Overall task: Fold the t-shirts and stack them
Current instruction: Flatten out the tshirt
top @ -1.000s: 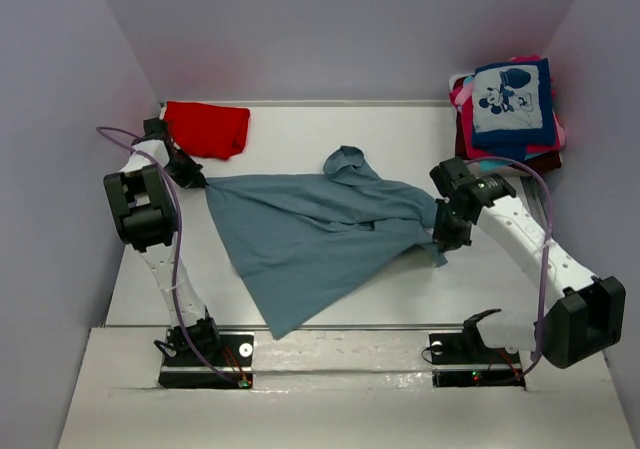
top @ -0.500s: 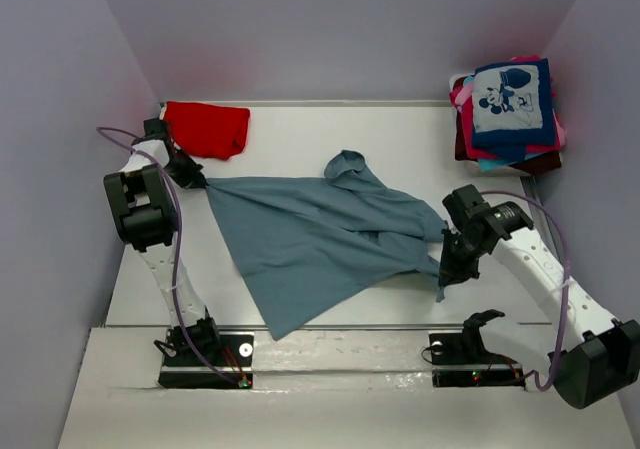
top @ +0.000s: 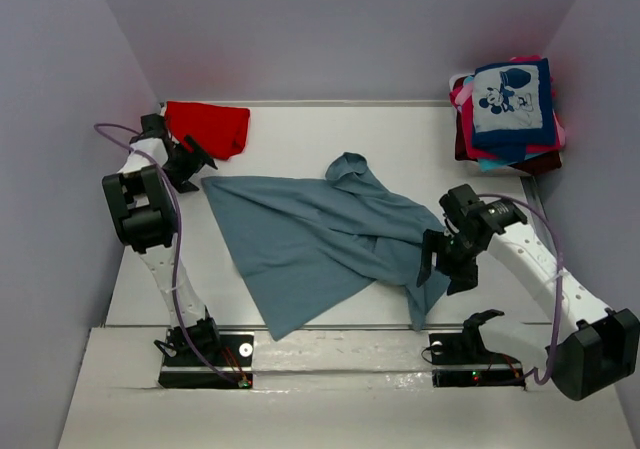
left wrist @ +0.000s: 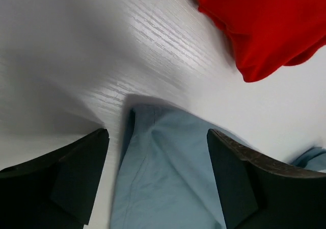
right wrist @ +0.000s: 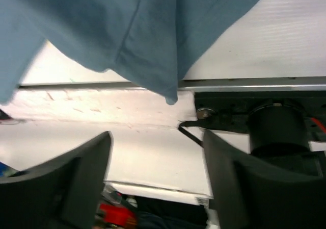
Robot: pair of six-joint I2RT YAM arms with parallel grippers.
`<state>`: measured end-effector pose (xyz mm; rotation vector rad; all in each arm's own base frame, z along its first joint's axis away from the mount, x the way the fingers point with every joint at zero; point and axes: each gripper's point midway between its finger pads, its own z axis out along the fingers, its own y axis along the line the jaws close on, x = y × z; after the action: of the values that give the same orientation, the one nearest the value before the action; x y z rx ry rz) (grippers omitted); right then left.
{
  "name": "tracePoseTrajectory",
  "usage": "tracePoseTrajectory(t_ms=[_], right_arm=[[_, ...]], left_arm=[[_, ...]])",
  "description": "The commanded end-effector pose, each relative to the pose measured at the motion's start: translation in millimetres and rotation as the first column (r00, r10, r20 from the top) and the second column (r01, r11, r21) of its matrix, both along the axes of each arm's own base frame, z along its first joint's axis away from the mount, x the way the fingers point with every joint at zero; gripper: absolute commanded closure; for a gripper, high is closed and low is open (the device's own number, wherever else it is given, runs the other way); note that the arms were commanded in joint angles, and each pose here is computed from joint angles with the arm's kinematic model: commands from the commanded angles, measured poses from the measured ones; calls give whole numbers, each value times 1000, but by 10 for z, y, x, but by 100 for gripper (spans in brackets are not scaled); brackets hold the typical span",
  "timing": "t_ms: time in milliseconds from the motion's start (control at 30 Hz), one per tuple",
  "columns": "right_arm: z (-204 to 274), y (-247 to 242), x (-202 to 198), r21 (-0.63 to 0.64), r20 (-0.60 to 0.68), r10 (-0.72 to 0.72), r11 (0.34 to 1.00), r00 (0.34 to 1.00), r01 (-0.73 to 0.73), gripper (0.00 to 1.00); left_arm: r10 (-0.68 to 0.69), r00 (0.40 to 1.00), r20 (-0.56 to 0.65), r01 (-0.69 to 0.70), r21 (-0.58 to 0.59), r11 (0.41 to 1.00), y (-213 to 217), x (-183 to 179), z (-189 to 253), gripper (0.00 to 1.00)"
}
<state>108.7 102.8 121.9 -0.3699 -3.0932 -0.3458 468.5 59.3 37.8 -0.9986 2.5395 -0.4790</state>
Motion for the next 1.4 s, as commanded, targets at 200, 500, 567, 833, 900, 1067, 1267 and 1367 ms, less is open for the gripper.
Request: tracePoseTrajectory(t_ms=[200, 500, 567, 833, 900, 1067, 1267, 1367], right_arm=[[367, 279, 663, 102, 196, -22, 995, 980, 2, 0], [391, 584, 1999, 68, 371, -43, 998, 928, 19, 3], [531, 695, 2315, 82, 421, -37, 997, 906, 3, 4], [128, 987, 3006, 81, 385, -8, 996, 923, -25, 17], [-22, 1045, 3062, 90, 360, 0, 995, 933, -35, 21], [-325, 1092, 3067, 97, 315, 14, 994, 949, -47, 23], [-433, 1168, 3301, 90, 335, 45, 993, 941, -80, 24], [-429, 1186, 3449, 75, 362, 57, 993, 931, -90, 24]], left_arm=[[-69, 988, 140, 63, 46, 997, -230, -46, 748, 2], [-259, 962, 86, 259, 7, 966, -1063, -597, 730, 8], [-310, 948, 68, 312, -11, 950, -1286, -792, 686, 10], [-438, 899, -6, 437, -41, 898, -1723, -1538, 605, 20], [-473, 881, -17, 472, -44, 881, -1808, -1783, 633, 25], [-493, 868, -56, 490, -61, 870, -1862, -2139, 590, 25], [-533, 841, -95, 526, -90, 846, -1988, -2501, 529, 25], [-541, 834, -107, 532, -102, 841, -1995, -2624, 528, 26]])
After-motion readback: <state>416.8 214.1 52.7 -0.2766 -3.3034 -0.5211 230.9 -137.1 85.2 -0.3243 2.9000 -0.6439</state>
